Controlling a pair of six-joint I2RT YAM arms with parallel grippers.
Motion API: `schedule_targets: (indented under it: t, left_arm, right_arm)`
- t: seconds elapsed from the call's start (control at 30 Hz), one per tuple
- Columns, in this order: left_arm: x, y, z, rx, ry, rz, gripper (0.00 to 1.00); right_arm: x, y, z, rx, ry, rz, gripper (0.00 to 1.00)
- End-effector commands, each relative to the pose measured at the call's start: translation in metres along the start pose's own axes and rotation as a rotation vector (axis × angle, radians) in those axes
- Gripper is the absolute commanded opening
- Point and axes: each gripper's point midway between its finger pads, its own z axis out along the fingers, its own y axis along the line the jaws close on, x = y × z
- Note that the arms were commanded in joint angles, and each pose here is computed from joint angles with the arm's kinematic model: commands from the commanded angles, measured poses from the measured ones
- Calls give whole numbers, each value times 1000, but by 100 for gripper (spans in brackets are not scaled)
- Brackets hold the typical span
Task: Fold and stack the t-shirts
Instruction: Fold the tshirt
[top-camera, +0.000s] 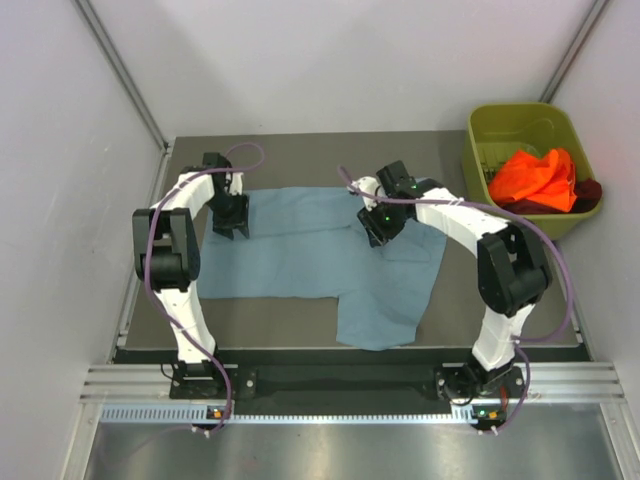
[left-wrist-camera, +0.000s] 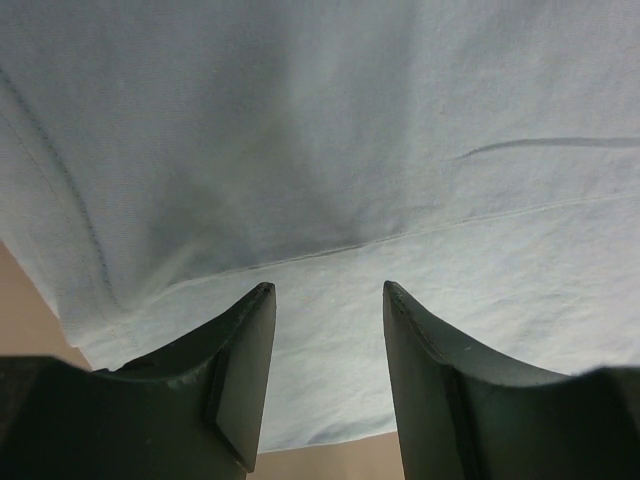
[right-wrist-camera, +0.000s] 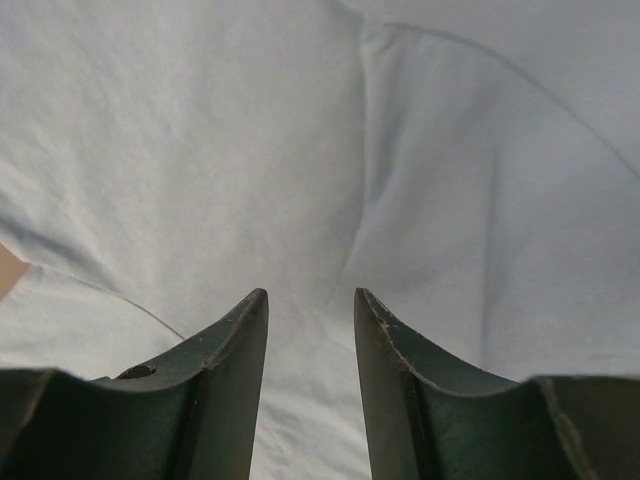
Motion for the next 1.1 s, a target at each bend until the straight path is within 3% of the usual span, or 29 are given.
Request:
schedule_targets:
  t: [0.0,0.4,1.07]
  left_arm:
    - [-15,1,-11,-12,-42,-17,52]
    - [-13,6,-9,-36,-32,-16,52]
    - [-16,11,1,-57,-25,-34,52]
  right_arm:
    - [0,-2,-2,56,43,-72,40]
    - [7,-27,7,237,96,-102,40]
    - [7,-7,10,172,115,-118,40]
